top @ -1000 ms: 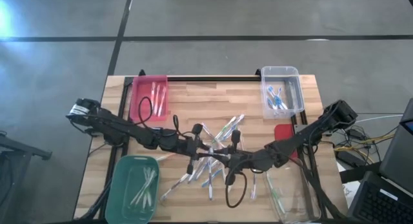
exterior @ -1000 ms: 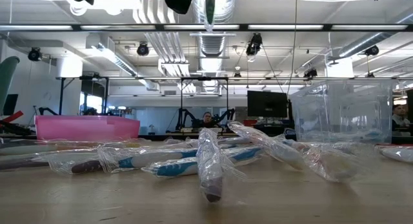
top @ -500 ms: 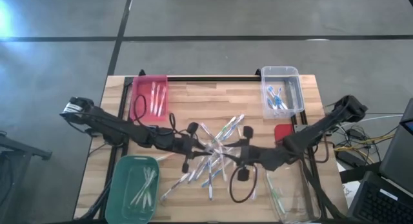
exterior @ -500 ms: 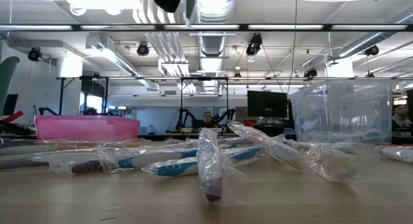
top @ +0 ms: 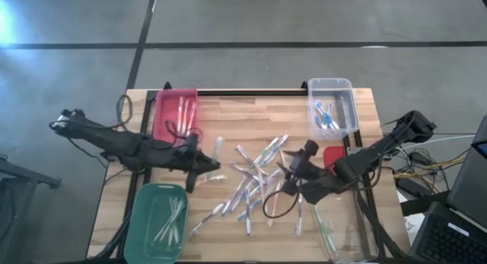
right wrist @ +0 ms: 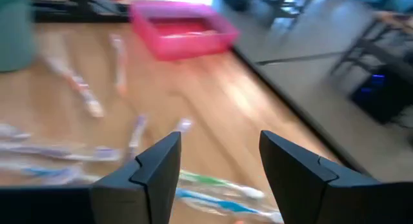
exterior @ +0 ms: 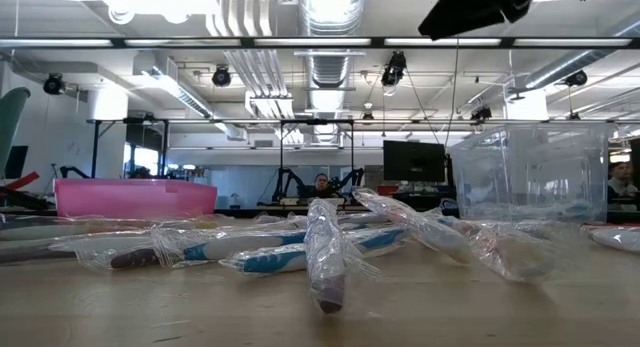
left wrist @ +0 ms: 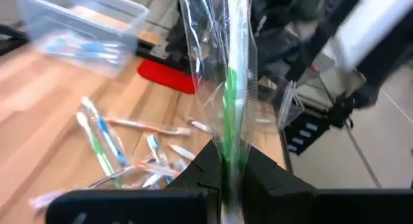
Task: Pick & Place Toothbrushes
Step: Put the green toothbrush into the green bin
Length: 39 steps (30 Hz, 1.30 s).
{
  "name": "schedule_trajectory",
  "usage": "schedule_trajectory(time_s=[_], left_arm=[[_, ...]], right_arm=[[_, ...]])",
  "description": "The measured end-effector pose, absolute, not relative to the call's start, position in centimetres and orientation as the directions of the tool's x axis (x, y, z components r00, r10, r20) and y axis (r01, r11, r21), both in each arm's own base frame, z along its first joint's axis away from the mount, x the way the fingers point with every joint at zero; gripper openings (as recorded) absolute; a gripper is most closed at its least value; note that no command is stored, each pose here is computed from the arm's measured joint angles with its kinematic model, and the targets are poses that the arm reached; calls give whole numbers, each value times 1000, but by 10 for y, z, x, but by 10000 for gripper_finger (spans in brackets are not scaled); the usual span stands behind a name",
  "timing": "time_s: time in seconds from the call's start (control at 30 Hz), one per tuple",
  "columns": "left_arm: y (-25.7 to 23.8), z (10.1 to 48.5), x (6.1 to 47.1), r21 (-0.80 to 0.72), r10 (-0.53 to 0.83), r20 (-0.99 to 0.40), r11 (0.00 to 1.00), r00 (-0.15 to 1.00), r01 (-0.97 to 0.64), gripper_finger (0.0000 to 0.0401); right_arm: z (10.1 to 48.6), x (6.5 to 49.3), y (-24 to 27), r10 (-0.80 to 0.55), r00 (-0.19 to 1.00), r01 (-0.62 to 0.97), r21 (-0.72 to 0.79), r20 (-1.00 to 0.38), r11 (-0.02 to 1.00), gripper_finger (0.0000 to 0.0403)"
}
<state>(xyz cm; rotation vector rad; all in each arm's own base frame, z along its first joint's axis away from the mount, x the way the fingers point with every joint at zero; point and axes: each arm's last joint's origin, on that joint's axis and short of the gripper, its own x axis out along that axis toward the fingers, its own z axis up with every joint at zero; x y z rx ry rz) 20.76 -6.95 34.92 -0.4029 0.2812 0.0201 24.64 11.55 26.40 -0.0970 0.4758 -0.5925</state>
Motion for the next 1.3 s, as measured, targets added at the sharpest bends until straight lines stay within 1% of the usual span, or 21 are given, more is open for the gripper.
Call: schedule_trajectory(time_s=[0.07, 0.23, 0.47, 0.63, 0.7, 0.77, 0.83, 0.9, 1.03, 1.1, 1.23, 1.3], left_arm=[[-76, 366, 197, -391, 9, -272, 913, 962, -119, 25], [-100, 398, 176, -379, 127, -306, 893, 943, -243, 25], [-142, 413, 165, -443, 198, -393, 815, 898, -373, 25], [-169, 406, 170, -435, 238, -541, 742, 807, -511, 25], [-175, 399, 170, -416, 261, -624, 687, 736, -596, 25], [-182, 391, 169, -373, 278, -715, 625, 642, -686, 25], [-192, 382, 169, -359, 258, -777, 569, 575, -740, 25], [-200, 374, 170, -366, 234, -796, 548, 558, -752, 25], [-209, 361, 165, -333, 220, -857, 453, 466, -827, 25], [-213, 354, 160, -331, 211, -872, 411, 442, -849, 25], [-220, 340, 147, -324, 209, -893, 317, 399, -891, 25], [-226, 331, 142, -317, 192, -904, 295, 381, -901, 25]], right_arm=[[261, 244, 109, -593, 698, 542, -245, -401, 804, 210], [260, 232, 95, -635, 644, 611, -213, -425, 762, 217], [252, 215, 86, -635, 624, 632, -184, -456, 753, 225], [251, 208, 82, -632, 626, 638, -166, -456, 752, 232], [250, 205, 81, -632, 627, 641, -160, -455, 751, 234], [249, 203, 79, -632, 627, 643, -156, -456, 750, 236], [249, 202, 79, -633, 627, 644, -155, -454, 750, 238], [248, 201, 78, -633, 627, 644, -155, -454, 749, 240], [249, 201, 78, -632, 628, 644, -152, -454, 750, 244], [249, 201, 78, -632, 628, 644, -153, -454, 750, 244], [249, 201, 78, -632, 628, 647, -146, -454, 749, 236], [249, 201, 78, -631, 628, 647, -146, -455, 749, 230]])
